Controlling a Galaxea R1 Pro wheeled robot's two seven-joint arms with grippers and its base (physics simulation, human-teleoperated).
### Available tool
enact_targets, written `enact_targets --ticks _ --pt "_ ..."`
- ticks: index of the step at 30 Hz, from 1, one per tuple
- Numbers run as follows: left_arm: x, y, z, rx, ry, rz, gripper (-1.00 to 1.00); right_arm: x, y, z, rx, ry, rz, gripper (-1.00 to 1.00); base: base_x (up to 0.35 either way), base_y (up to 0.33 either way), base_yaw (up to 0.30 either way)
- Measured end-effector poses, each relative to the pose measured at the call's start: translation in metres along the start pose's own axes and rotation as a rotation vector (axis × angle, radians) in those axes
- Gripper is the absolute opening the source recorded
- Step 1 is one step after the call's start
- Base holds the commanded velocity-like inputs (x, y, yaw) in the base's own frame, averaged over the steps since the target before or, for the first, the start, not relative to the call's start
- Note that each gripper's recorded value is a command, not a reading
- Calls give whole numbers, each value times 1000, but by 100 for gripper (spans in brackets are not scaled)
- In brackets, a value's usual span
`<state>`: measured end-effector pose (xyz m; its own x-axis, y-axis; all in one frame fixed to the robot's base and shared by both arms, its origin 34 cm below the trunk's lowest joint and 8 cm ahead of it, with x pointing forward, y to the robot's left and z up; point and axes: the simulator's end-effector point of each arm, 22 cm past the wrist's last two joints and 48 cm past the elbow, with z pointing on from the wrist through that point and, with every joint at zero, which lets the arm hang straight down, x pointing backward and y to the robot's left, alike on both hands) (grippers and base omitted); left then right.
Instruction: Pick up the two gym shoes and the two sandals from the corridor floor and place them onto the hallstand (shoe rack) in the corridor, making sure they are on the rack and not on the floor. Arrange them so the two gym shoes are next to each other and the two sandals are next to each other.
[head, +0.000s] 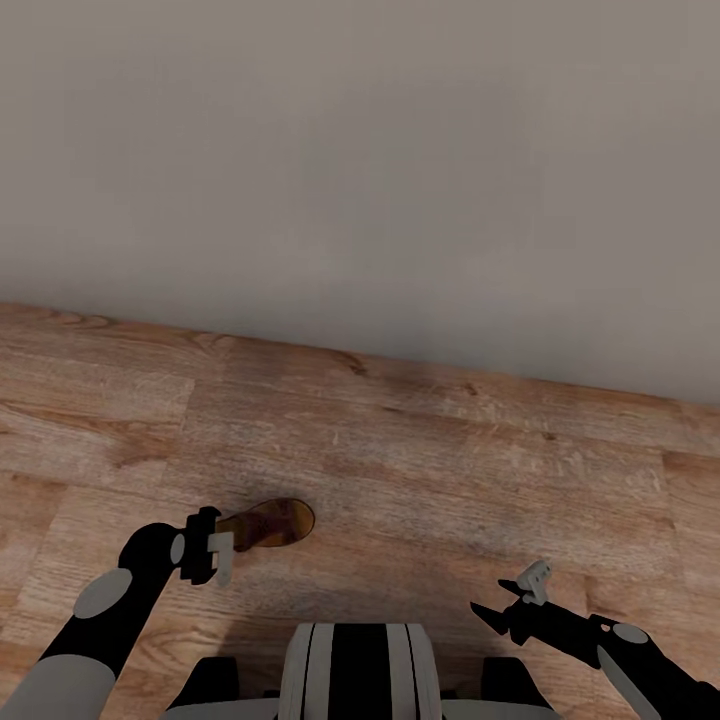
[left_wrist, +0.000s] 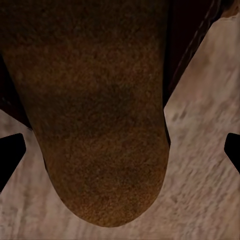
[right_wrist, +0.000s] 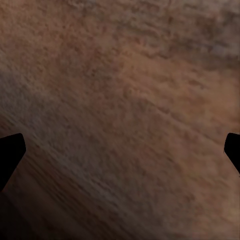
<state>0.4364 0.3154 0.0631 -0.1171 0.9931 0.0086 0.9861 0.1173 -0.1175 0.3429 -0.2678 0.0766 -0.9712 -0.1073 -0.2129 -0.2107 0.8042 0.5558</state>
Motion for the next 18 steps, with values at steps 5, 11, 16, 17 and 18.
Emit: enact_targets --ticks 5,11,16,17,18 --pt "2 -7 7 17 4 -1 100 8 -1 3 -2 13 10 100 0 0 0" --pt "3 -8 9 21 5 -1 100 10 -1 4 -2 16 12 100 0 0 0" --pt "3 -9 9 22 5 -1 100 10 -1 4 -2 16 12 100 0 0 0" --pt "3 -9 9 22 5 -1 100 10 -1 4 -2 16 12 100 0 0 0" --pt "3 -9 9 22 5 -1 100 10 -1 4 -2 16 12 100 0 0 0"
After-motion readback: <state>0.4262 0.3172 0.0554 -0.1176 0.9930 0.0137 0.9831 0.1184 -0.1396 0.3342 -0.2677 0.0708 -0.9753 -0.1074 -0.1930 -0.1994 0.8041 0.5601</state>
